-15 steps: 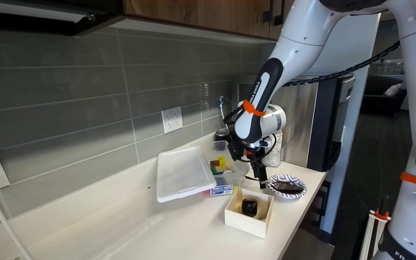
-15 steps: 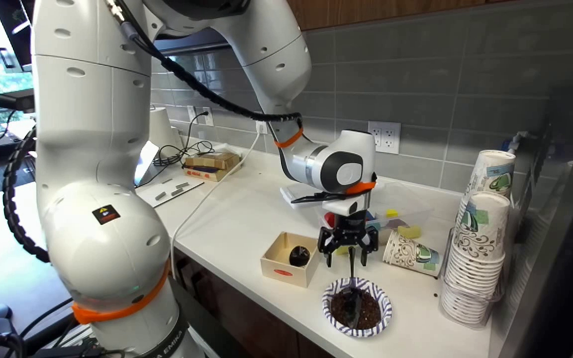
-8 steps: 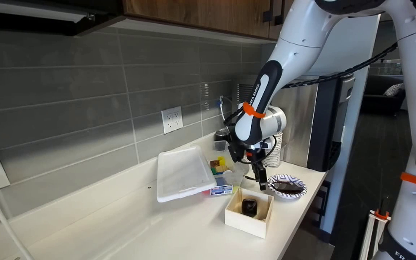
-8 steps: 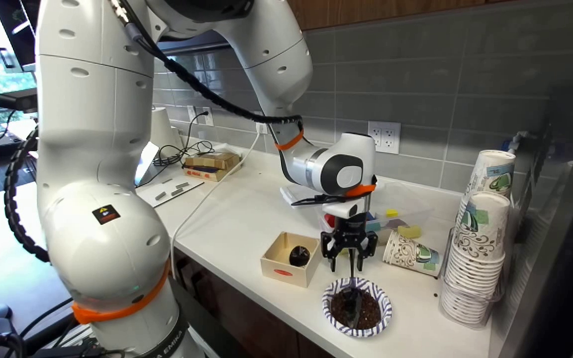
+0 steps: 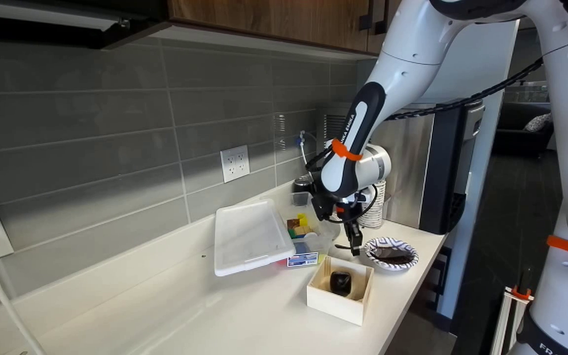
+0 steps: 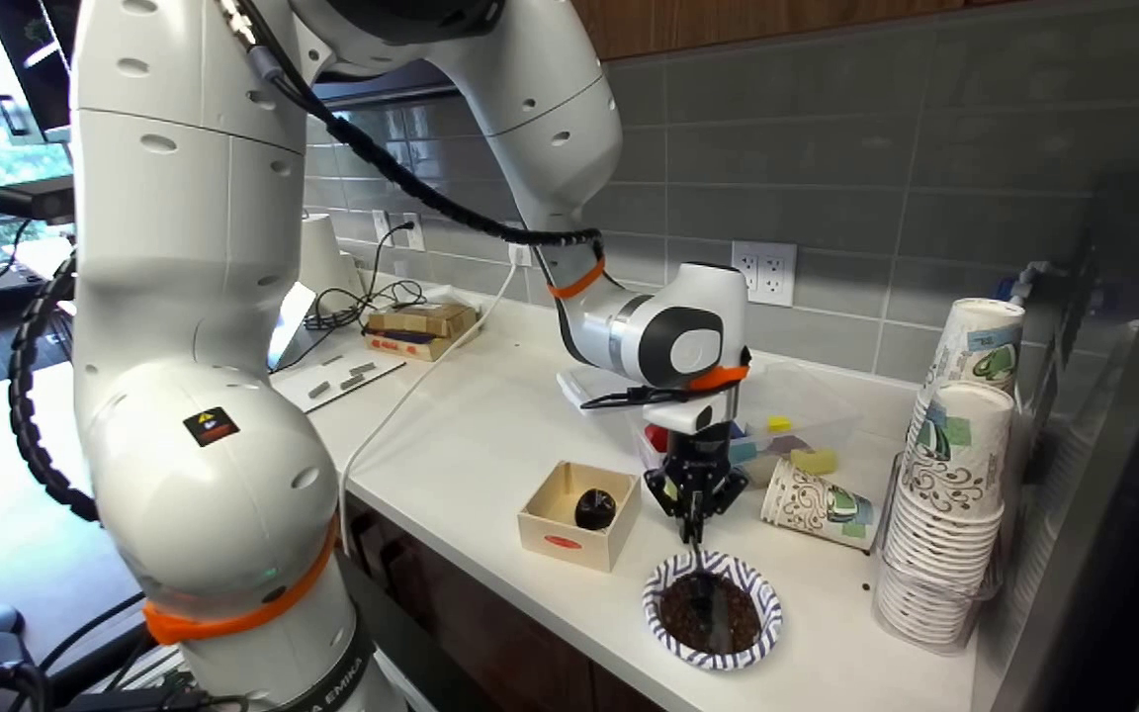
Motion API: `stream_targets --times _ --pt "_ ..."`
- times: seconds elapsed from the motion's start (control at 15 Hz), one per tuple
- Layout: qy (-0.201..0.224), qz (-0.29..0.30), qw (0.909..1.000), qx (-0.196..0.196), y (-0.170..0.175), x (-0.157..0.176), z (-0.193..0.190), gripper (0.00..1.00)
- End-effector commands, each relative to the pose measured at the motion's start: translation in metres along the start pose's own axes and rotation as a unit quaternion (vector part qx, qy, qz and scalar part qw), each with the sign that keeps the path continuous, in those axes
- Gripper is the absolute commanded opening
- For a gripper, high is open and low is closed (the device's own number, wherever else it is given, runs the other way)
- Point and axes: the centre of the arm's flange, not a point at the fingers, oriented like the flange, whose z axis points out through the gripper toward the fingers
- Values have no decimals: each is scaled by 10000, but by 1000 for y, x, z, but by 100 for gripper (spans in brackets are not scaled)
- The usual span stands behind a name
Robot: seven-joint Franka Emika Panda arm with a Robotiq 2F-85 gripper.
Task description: Stir the contents of the bowl using the spatula
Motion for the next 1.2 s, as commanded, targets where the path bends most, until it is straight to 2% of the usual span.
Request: stream_targets --times 0.0,0.33,0.67,0.93,1.13 --pt "-34 134 9998 129 -4 3 -6 1" --pt "-163 111 9996 181 -6 7 -20 3" --pt "-761 -169 9968 184 -3 11 -61 3" --pt "-1528 -660 9860 96 5 32 -94 3" --pt "-2028 -1129 9727 87 10 58 -118 3"
